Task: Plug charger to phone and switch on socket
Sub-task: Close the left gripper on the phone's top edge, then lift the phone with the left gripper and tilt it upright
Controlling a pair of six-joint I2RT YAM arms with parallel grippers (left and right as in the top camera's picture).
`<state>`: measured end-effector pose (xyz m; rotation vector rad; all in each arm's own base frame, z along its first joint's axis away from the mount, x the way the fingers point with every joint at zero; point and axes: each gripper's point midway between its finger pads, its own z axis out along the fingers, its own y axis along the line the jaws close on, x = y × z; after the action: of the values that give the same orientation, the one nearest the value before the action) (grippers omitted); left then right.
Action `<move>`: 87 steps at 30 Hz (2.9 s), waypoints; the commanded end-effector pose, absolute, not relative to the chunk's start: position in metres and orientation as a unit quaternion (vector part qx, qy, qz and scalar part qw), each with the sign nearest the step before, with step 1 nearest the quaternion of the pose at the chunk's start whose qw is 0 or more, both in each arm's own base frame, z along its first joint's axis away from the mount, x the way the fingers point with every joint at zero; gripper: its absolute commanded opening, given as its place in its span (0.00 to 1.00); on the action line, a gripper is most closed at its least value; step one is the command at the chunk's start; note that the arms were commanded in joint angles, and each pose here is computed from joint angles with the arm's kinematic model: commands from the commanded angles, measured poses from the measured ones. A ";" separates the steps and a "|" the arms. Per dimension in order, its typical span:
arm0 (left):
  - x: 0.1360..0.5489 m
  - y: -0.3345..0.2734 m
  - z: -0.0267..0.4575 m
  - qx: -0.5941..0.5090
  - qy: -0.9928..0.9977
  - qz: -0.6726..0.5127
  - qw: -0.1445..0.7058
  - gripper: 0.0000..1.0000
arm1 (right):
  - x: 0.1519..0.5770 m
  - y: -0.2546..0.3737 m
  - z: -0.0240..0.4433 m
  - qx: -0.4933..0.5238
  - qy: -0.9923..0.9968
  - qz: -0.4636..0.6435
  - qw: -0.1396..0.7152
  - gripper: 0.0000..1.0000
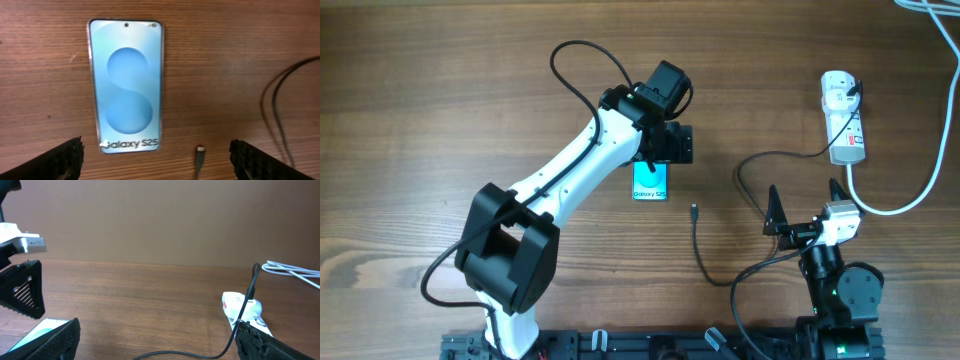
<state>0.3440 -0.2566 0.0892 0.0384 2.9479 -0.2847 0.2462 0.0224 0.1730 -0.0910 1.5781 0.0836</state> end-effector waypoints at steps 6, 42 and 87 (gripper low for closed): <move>0.357 -0.241 0.040 0.001 0.996 -0.031 0.080 1.00 | 0.246 0.020 0.174 -0.033 0.707 0.035 0.706 1.00; 0.347 -0.244 -0.002 -0.016 0.999 -0.032 0.025 0.72 | 0.246 0.020 0.174 -0.033 0.707 0.035 0.706 1.00; 0.301 -0.314 0.220 0.022 0.834 -0.538 -0.124 0.72 | 0.246 0.020 0.174 -0.033 0.707 0.035 0.706 0.99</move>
<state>0.3050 -0.3146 0.1962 0.0469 2.9066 -1.7522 0.2462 0.0224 0.1730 -0.0907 1.5781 0.0833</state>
